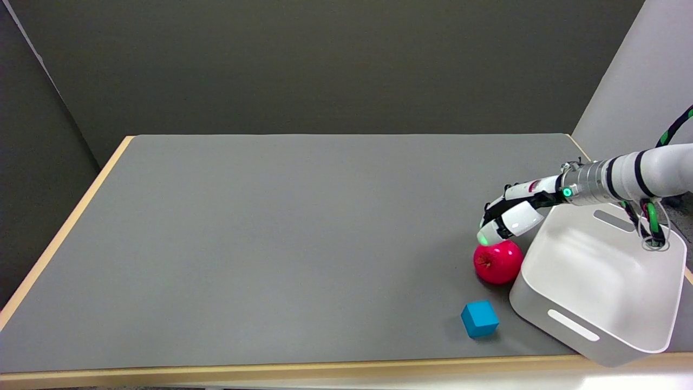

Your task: Pick up the red apple.

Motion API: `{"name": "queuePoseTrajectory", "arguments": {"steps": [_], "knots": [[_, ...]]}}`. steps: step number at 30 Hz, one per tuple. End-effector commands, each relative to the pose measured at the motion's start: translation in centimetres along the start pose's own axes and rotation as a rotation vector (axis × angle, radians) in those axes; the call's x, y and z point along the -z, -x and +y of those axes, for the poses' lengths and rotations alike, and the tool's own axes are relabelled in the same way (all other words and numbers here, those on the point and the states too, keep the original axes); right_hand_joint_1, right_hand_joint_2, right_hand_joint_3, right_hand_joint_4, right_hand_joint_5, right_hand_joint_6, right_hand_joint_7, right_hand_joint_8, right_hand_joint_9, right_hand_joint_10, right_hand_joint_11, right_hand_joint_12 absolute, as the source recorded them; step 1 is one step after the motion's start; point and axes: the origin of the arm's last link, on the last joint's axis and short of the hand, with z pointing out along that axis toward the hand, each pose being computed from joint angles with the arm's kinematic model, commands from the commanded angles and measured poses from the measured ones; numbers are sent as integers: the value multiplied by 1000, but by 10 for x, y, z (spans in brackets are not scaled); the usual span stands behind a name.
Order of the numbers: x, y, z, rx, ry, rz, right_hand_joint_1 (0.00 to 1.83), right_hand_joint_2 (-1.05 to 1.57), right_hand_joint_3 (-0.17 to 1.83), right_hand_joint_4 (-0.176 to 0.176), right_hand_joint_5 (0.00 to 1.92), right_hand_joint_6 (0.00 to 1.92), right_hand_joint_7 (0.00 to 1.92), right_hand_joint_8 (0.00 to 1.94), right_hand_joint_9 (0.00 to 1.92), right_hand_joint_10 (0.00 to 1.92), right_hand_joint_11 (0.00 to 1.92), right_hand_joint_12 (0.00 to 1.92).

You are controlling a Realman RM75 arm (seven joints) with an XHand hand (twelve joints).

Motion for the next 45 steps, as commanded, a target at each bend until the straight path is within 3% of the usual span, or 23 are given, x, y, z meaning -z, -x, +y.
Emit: {"name": "queuePoseTrajectory", "arguments": {"steps": [1, 15, 25, 32, 36, 38, 40, 41, 42, 43, 44, 45], "knots": [[-14, 17, -5, 6, -5, -41, 268, 569, 783, -1, 272, 496, 330, 424, 127, 794, 97, 1310], [-21, 24, -9, 18, -9, -46, 286, 567, 790, -1, 264, 486, 319, 420, 123, 792, 97, 1311], [-23, 22, -12, 46, -27, -23, 407, 569, 819, 71, 288, 518, 352, 434, 181, 876, 126, 1344], [-26, 22, -18, 89, -50, -1, 818, 596, 941, 81, 307, 541, 489, 591, 673, 1332, 178, 1388], [-28, 19, -20, 117, -64, 26, 1024, 609, 995, 82, 321, 578, 567, 735, 795, 1443, 188, 1382], [-28, 18, -22, 133, -70, 39, 1041, 629, 987, 79, 338, 621, 609, 832, 801, 1475, 200, 1375], [-28, 16, -23, 144, -75, 53, 1242, 944, 617, 47, 443, 921, 664, 1426, 781, 1618, 237, 1407], [-28, 15, -23, 150, -77, 61, 1295, 1036, 524, 35, 475, 1022, 668, 1614, 767, 1679, 258, 1424], [-29, 14, -23, 153, -77, 65, 1290, 1041, 545, 28, 480, 1053, 648, 1653, 751, 1719, 276, 1438], [-29, 14, -24, 152, -81, 68, 1243, 1109, 457, -22, 482, 1217, 613, 1688, 733, 1774, 308, 1446], [-29, 14, -24, 150, -83, 70, 1162, 1231, 282, -111, 483, 1494, 561, 1726, 710, 1846, 355, 1452], [-30, 14, -24, 149, -84, 70, 1102, 1321, 154, -176, 484, 1700, 523, 1755, 694, 1901, 389, 1458]]}}
